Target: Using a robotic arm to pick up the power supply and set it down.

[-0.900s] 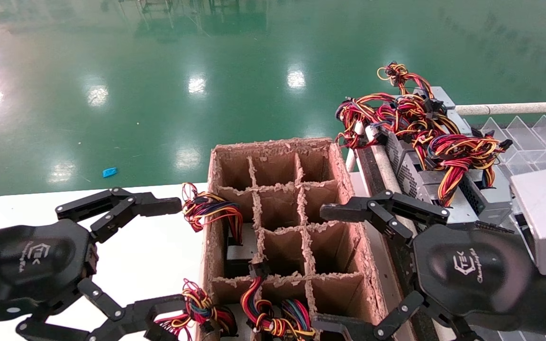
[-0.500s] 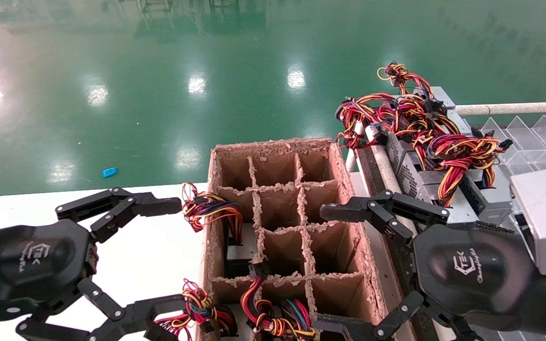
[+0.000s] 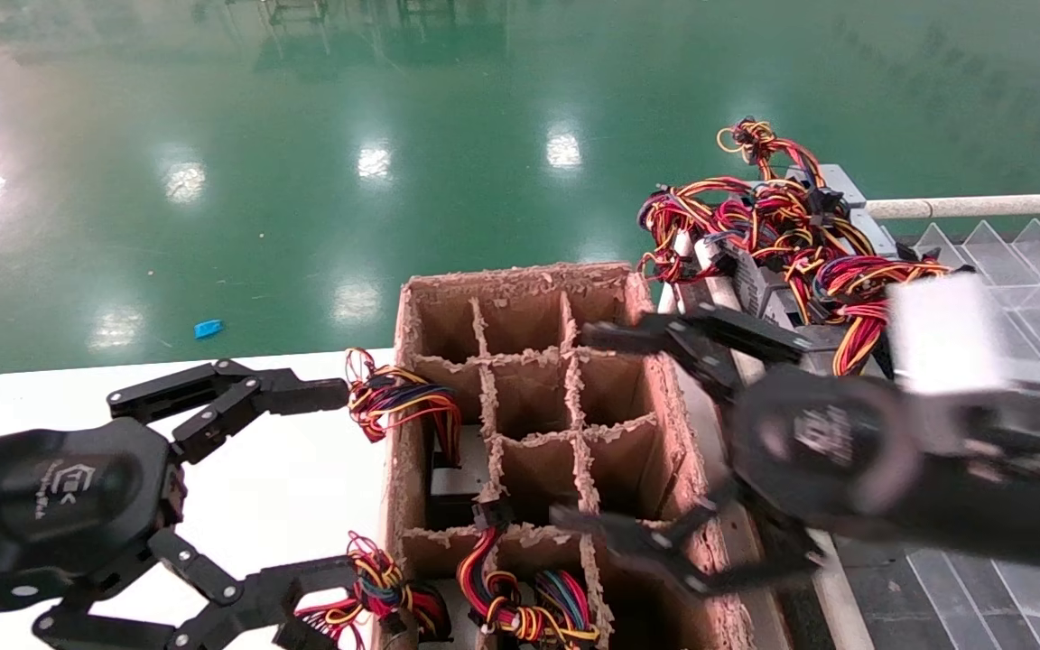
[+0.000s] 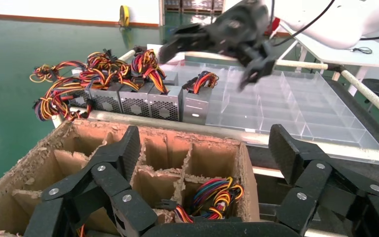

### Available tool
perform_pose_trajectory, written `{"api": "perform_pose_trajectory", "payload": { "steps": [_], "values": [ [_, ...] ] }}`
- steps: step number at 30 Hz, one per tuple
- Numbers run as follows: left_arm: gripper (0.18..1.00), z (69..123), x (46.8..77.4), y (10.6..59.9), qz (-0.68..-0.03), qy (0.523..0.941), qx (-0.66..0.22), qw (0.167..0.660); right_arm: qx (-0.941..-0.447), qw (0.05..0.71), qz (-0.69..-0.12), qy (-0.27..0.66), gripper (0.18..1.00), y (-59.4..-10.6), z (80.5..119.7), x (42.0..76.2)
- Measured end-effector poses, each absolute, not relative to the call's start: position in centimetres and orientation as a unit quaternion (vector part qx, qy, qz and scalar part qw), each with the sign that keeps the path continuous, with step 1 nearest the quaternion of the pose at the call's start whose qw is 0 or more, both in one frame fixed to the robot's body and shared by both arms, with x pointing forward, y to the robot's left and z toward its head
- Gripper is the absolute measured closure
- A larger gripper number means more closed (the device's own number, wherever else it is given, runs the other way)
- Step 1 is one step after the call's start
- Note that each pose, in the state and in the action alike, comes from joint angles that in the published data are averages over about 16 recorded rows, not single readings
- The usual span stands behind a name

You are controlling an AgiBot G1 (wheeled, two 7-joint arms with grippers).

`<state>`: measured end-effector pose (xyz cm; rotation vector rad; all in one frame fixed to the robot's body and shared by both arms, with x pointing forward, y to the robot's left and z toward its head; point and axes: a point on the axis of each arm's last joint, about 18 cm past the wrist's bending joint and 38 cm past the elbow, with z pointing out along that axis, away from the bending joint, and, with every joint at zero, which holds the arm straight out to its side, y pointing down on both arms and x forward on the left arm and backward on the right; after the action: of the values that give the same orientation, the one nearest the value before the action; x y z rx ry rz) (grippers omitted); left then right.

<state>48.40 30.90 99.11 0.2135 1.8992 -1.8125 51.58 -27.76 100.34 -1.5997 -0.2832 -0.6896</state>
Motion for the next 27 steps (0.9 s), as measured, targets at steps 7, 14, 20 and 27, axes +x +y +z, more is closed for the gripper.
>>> {"api": "perform_pose_trajectory", "payload": {
  "steps": [7,14,20,27],
  "values": [
    [0.274,99.1,48.4,30.9,-0.666,0.698,0.078,0.251,-0.713,0.622,-0.295,-0.135,0.178,-24.0,100.1,56.0],
    [0.394,99.1,48.4,30.9,-0.666,0.698,0.078,0.251,-0.732,0.620,-0.247,-0.135,0.178,-20.7,98.8,59.2],
    [0.528,99.1,48.4,30.9,-0.666,0.698,0.078,0.251,-0.739,0.629,-0.205,-0.128,0.178,-19.5,97.6,60.2],
    [0.697,99.1,48.4,30.9,-0.666,0.698,0.078,0.251,-0.742,0.638,-0.169,-0.121,0.178,-19.0,96.5,60.0]
  ]
}}
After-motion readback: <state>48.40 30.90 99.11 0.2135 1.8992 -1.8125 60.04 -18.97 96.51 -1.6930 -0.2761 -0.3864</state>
